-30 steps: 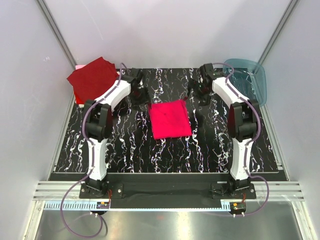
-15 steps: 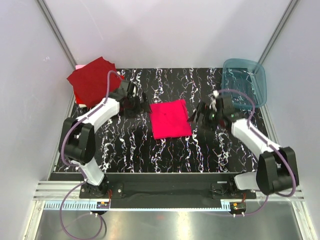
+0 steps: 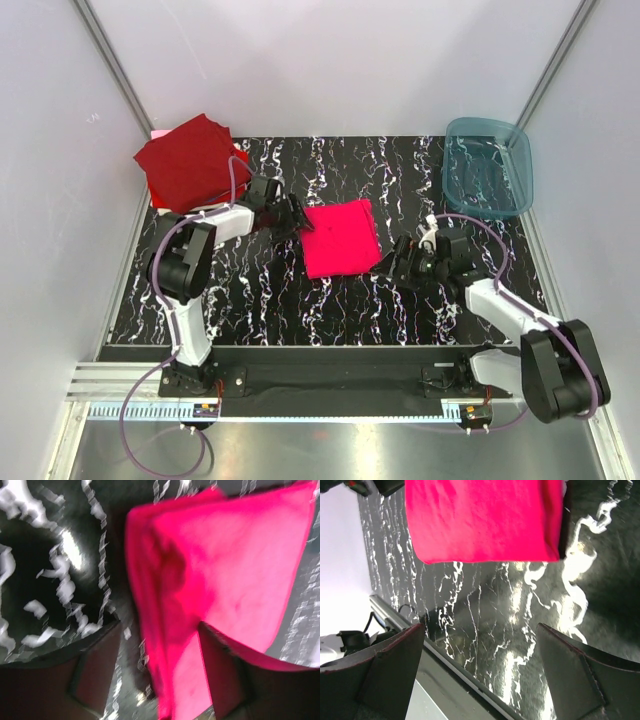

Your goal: Fold and stack the t-shirts

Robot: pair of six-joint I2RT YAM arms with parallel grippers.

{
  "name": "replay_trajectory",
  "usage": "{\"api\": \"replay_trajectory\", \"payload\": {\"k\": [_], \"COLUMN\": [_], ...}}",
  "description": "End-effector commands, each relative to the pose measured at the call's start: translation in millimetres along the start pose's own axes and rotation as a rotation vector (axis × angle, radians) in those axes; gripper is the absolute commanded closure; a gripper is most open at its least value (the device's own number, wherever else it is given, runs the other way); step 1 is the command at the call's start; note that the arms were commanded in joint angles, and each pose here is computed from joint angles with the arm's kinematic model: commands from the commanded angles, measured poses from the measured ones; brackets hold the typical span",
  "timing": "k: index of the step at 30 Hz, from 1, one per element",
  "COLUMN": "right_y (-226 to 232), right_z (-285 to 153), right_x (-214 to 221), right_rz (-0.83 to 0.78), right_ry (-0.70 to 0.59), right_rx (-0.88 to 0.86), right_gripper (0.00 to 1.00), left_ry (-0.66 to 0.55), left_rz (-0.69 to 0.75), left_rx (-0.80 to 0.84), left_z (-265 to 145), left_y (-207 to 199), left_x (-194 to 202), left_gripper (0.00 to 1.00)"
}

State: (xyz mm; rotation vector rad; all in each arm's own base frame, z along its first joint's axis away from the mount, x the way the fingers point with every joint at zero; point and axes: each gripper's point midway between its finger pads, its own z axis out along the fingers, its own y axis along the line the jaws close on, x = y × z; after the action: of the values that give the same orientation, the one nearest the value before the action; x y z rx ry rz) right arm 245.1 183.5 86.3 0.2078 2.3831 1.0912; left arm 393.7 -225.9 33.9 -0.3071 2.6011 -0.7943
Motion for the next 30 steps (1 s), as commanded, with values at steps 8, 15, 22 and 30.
{"api": "replay_trajectory", "payload": {"k": [8,15,22,30], "right_y": [9.8,9.6,5.9,3.7], "right_z": [16.8,11.6,-15.7,-13.7], "right_x": [-7.0,-5.1,-16.2,-15.2], "right_rz": [-0.012,-0.02,-0.015,-0.01], "right_ry": [0.028,0.0,-0.175,-0.164], "right_rx": [-0.076,-0.077,-0.015,-0.006], "right_gripper": [0.0,0.0,0.0,0.0], "left_ry": [0.01,-0.004,-0.076,-0.095], "left_rz": [-0.117,-0.044,0.094,0.115], "left_rx": [0.116,0.229,0.182,0.134], "left_z": [53.8,44.9,-11.1,-52.1], "left_y": [-19.0,-60.9,-90.0,-89.2], "left_x": [26.5,15.6,-26.7,-46.8], "left_gripper": [0.69,1.0,1.0,1.0]}}
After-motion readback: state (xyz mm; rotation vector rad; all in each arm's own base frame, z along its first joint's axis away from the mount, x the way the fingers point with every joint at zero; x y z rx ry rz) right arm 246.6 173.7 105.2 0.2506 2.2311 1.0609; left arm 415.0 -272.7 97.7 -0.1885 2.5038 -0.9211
